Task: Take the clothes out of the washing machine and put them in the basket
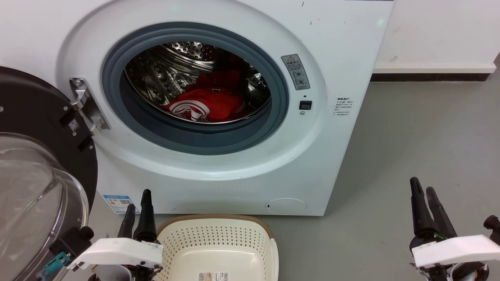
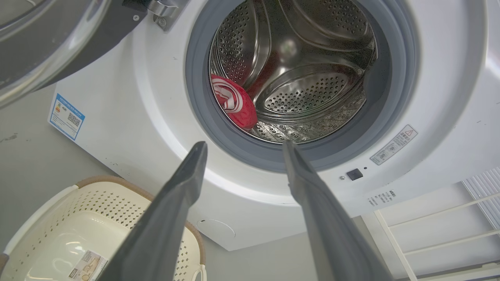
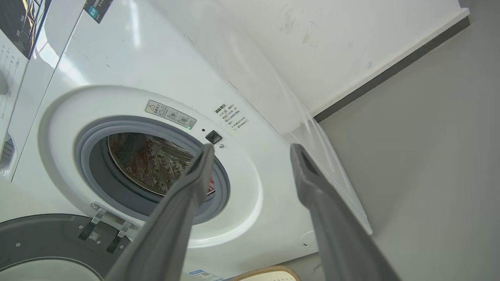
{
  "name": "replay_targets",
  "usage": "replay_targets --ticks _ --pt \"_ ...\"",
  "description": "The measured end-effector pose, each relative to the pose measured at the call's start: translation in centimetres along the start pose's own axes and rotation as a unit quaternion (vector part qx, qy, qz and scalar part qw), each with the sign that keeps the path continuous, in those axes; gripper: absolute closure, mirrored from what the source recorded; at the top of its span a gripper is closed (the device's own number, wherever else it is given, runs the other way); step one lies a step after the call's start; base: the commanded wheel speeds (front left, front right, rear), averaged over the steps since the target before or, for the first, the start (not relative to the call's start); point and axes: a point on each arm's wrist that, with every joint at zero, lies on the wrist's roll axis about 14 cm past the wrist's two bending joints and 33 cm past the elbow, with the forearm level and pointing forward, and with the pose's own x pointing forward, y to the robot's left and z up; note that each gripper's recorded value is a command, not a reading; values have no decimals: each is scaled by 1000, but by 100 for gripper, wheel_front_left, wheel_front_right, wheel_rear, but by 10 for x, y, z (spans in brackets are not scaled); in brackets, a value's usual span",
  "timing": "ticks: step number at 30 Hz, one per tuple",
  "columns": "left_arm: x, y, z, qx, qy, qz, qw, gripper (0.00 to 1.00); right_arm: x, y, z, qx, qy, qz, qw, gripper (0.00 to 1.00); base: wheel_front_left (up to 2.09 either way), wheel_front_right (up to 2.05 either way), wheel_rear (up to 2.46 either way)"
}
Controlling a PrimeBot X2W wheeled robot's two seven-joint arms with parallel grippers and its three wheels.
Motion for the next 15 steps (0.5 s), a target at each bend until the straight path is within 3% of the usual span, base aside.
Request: replay_targets --ticks 15 --pt "-3 -2 2 98 -18 2 995 0 -3 8 3 -109 -11 17 994 0 0 0 0"
